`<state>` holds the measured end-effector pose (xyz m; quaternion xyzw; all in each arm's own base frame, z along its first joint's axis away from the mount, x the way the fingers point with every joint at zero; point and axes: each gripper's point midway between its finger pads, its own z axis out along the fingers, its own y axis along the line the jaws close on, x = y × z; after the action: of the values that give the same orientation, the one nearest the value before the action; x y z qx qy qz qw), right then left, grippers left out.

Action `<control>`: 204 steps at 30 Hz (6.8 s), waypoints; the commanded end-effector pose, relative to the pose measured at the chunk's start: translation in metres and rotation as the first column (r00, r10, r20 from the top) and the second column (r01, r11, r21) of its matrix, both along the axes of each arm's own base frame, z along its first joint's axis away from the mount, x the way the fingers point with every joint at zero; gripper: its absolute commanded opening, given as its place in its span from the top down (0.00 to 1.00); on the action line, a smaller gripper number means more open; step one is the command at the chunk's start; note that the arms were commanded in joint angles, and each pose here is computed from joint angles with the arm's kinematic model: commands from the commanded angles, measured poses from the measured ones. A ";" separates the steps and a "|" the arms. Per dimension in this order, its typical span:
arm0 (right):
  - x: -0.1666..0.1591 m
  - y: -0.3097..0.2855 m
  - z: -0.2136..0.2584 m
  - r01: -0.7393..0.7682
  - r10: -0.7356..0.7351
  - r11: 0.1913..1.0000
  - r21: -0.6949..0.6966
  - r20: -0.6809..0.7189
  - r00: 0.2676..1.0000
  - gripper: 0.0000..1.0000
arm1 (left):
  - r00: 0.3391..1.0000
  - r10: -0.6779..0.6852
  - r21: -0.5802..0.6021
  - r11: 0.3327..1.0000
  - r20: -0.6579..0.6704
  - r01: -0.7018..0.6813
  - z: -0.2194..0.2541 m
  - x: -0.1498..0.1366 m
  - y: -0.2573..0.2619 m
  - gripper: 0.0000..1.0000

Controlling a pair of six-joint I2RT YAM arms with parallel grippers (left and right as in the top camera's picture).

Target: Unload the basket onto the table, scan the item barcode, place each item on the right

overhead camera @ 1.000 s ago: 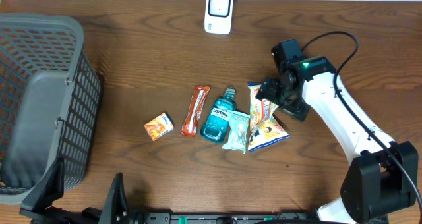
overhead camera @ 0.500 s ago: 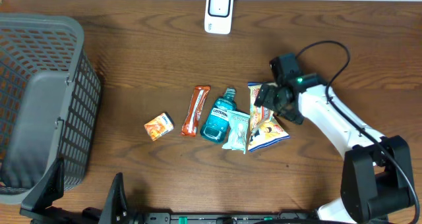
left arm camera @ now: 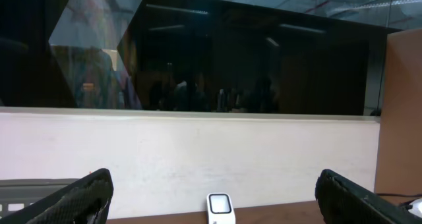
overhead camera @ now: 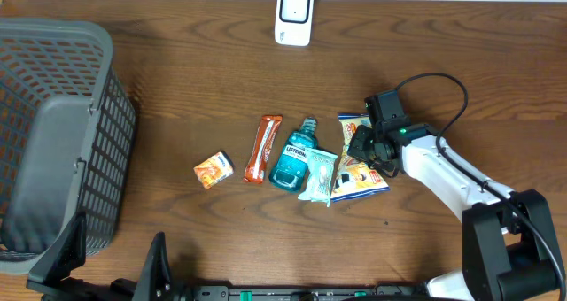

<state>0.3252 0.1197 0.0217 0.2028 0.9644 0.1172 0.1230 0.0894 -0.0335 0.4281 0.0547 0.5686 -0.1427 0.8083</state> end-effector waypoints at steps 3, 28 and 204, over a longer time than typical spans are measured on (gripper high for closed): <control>-0.031 0.004 -0.001 0.120 -0.098 0.990 0.080 -0.235 0.967 0.99 | 1.000 0.012 -0.008 1.000 -0.001 -0.012 -0.001 0.001 0.002 0.02; -0.120 0.033 0.100 0.738 -0.322 0.675 -0.006 -0.902 0.288 0.98 | 1.000 0.012 -0.008 1.000 -0.001 -0.012 -0.001 0.001 0.002 0.02; -0.059 -0.018 0.076 0.842 -0.228 0.502 0.197 -0.909 0.349 0.99 | 0.865 -0.085 0.015 0.994 -0.494 0.107 -0.290 0.144 -0.037 0.02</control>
<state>0.2543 0.0983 0.0917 0.7016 0.5542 0.1866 -0.4072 0.2348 -0.0702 0.1553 0.0592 0.7367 -0.1822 0.6485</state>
